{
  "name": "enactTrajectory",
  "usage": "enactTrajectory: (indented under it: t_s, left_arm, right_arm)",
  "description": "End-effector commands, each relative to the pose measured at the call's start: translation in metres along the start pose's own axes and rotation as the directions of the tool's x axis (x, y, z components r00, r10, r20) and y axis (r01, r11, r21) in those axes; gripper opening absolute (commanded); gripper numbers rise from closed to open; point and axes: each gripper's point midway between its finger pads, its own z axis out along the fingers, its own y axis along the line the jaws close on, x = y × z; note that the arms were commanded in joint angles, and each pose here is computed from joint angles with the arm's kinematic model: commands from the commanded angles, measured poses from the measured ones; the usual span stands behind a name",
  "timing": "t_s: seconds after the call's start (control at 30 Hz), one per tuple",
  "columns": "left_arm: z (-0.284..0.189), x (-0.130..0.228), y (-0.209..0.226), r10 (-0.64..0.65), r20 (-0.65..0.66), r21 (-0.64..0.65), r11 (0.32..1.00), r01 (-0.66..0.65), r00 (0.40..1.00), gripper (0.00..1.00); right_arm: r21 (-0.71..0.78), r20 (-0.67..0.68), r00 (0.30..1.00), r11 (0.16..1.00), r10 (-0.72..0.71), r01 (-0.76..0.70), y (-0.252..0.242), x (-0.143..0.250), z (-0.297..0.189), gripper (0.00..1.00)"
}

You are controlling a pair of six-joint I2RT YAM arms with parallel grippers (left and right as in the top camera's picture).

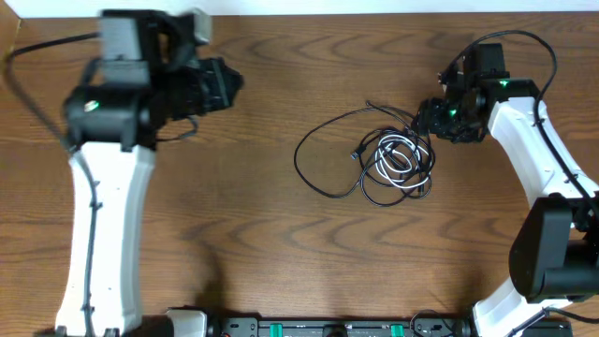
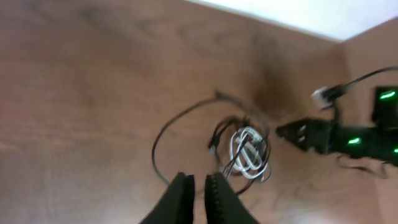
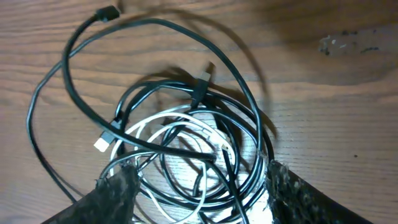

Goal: Untangle cables

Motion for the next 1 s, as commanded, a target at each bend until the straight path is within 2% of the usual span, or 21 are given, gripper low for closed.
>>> enactTrajectory:
  t_s: [0.0, 0.07, 0.23, 0.5, 0.63, 0.7, 0.8, 0.97]
  left_arm:
    - [0.038, 0.024, 0.009, 0.029, -0.122, -0.066, 0.997, -0.037, 0.992, 0.17]
    - [0.073, 0.047, 0.009, 0.02, -0.245, -0.069, 0.997, -0.038, 0.969, 0.27]
    - [0.117, 0.074, 0.013, 0.016, -0.373, -0.075, 0.996, -0.048, 0.928, 0.3]
    - [0.156, 0.108, 0.018, 0.112, -0.508, -0.029, 0.989, -0.147, 0.854, 0.34]
    - [0.16, 0.126, 0.001, 0.228, -0.556, 0.114, 0.973, -0.198, 0.799, 0.37]
    - [0.159, 0.141, -0.016, 0.341, -0.566, 0.249, 0.939, -0.238, 0.75, 0.43]
    - [0.161, 0.16, -0.031, 0.455, -0.565, 0.36, 0.886, -0.291, 0.688, 0.46]
    - [0.17, 0.188, -0.047, 0.553, -0.568, 0.438, 0.83, -0.345, 0.609, 0.47]
  right_arm:
    - [-0.003, 0.034, 0.999, 1.0, -0.012, 0.012, 0.002, -0.008, -0.012, 0.64]
    - [0.0, 0.035, 0.999, 1.0, -0.012, 0.012, 0.001, -0.009, -0.012, 0.66]
    - [0.001, 0.03, 0.999, 1.0, -0.011, 0.011, 0.001, -0.007, -0.011, 0.69]
    - [0.024, 0.033, 0.999, 1.0, -0.012, 0.011, -0.003, -0.008, -0.011, 0.71]
    - [0.023, 0.033, 0.999, 1.0, -0.012, 0.011, -0.003, -0.008, -0.011, 0.71]
    - [0.023, 0.033, 0.999, 1.0, -0.012, 0.011, -0.003, -0.008, -0.011, 0.71]
    - [0.023, 0.033, 0.999, 1.0, -0.012, 0.011, -0.003, -0.008, -0.011, 0.72]
    - [0.023, 0.033, 0.999, 1.0, -0.012, 0.011, -0.003, -0.008, -0.011, 0.72]
